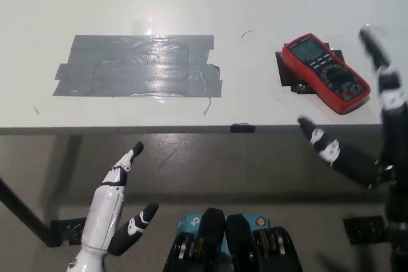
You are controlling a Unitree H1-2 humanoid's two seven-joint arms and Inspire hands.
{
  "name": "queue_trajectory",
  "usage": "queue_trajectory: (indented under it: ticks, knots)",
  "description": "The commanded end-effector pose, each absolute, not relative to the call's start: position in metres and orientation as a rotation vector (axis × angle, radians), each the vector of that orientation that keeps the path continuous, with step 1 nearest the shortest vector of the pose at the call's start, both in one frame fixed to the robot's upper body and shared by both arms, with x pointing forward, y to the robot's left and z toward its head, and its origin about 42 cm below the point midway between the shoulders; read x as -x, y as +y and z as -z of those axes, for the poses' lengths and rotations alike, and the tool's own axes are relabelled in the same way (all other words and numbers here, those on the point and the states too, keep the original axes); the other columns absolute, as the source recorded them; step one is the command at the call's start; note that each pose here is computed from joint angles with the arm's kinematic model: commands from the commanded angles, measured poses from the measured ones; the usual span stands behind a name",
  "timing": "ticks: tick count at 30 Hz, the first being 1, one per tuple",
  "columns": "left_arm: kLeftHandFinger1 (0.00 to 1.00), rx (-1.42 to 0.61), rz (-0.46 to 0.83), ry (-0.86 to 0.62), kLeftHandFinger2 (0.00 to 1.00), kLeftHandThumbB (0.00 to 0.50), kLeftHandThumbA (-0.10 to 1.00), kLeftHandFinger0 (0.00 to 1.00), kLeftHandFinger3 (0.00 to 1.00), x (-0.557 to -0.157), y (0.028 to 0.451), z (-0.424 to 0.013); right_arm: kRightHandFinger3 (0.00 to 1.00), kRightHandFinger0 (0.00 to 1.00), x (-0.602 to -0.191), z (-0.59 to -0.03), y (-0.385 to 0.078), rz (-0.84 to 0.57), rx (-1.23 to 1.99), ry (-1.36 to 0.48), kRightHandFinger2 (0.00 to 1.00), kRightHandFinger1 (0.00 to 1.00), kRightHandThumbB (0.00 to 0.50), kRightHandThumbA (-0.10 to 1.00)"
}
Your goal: The robot first picks the multimeter with right hand and then unfolds the black stand on the back of it using left hand
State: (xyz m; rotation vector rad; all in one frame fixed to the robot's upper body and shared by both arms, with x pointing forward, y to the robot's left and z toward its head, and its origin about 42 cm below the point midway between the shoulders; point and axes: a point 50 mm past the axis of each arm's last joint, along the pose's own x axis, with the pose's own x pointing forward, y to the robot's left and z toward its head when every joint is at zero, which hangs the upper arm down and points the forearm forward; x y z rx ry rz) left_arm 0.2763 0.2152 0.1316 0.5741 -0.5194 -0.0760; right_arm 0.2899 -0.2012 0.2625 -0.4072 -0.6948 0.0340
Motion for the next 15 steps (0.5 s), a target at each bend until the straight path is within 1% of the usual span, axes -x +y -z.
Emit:
queue_trajectory:
  ticks: [1,4,6,10,12,14,15]
  knots:
    - [1.0,-0.564,0.106,-0.507,1.0,0.154,1.0,1.0,1.0,-0.282,0.215,-0.143,1.0,1.0,-0.297,-0.238,-0.201,-0.07,0.433,-0.632,1.0,1.0,0.282,0.77]
    - [1.0,-0.572,0.11,-0.487,1.0,0.163,1.0,1.0,1.0,-0.285,0.215,-0.144,1.0,1.0,-0.302,-0.208,-0.204,-0.092,0.468,-0.565,1.0,1.0,0.276,0.75]
    - [1.0,-0.576,0.114,-0.475,1.0,0.163,1.0,1.0,1.0,-0.29,0.216,-0.145,1.0,1.0,-0.302,-0.198,-0.204,-0.12,0.475,-0.526,1.0,1.0,0.261,0.73]
    - [1.0,-0.547,0.119,-0.417,1.0,0.127,1.0,1.0,1.0,-0.287,0.221,-0.133,1.0,1.0,-0.294,-0.173,-0.201,-0.163,0.444,-0.458,1.0,1.0,0.274,0.7]
    - [1.0,-0.493,0.101,-0.364,1.0,0.122,1.0,1.0,1.0,-0.278,0.228,-0.114,1.0,1.0,-0.287,-0.158,-0.196,-0.191,0.423,-0.407,1.0,1.0,0.282,0.7]
    - [1.0,-0.476,0.1,-0.323,1.0,0.14,1.0,1.0,1.0,-0.273,0.23,-0.105,1.0,1.0,-0.284,-0.151,-0.195,-0.205,0.421,-0.392,1.0,1.0,0.29,0.72]
    - [1.0,-0.459,0.103,-0.292,1.0,0.165,1.0,1.0,1.0,-0.268,0.231,-0.1,1.0,1.0,-0.282,-0.148,-0.194,-0.216,0.421,-0.38,1.0,1.0,0.297,0.74]
